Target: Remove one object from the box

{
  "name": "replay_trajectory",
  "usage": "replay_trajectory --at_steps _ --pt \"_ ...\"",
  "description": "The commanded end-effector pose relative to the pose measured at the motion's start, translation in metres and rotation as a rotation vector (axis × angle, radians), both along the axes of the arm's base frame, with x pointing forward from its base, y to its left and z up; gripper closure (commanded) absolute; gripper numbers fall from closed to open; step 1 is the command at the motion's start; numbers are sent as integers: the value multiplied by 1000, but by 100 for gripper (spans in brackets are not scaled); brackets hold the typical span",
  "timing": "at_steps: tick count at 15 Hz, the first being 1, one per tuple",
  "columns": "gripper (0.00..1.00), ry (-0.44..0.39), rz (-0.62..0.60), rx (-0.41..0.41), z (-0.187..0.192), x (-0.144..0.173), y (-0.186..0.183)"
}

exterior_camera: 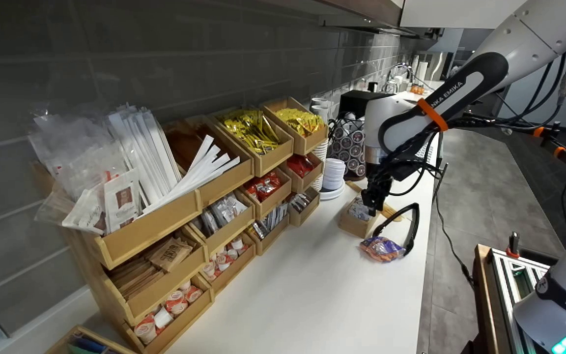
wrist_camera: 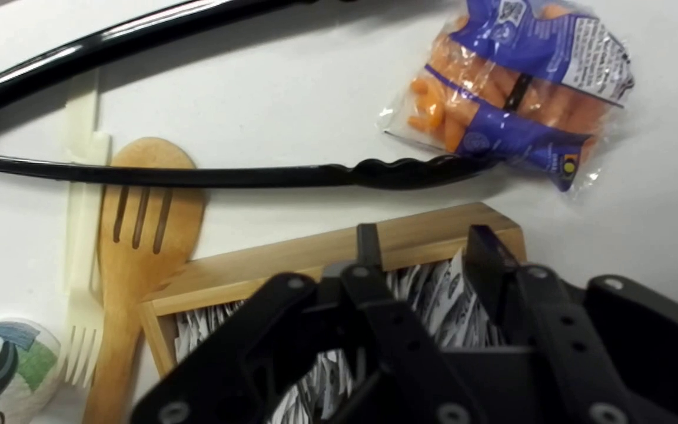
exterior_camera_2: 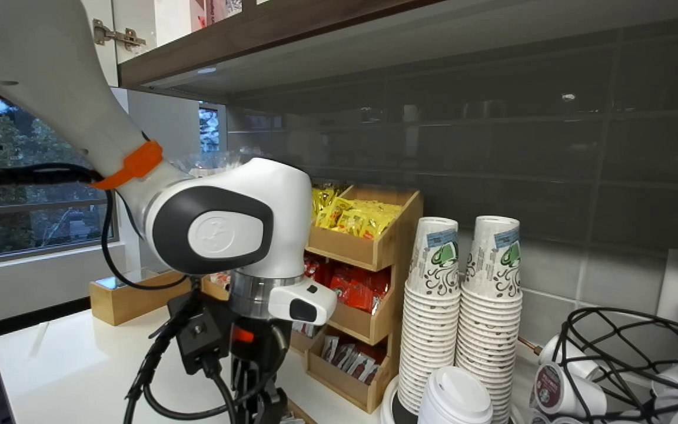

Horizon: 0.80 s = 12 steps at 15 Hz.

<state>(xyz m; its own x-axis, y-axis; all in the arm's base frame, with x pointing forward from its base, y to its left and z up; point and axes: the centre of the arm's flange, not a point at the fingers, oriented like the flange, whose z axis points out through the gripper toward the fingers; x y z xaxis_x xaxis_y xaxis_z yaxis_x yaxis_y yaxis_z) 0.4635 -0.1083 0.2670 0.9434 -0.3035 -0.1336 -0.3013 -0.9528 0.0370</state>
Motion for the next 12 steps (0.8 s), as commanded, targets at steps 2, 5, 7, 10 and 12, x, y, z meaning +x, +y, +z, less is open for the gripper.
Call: replay_trajectory --at_steps 2,5,7,10,12 --pt "83 4 -2 -14 -4 2 0" --pt "100 5 -3 -14 -6 3 0" --pt "100 7 -4 -13 -7 3 0" --pt "100 8 -7 -12 -5 3 0" --pt "100 4 -5 -2 5 2 0"
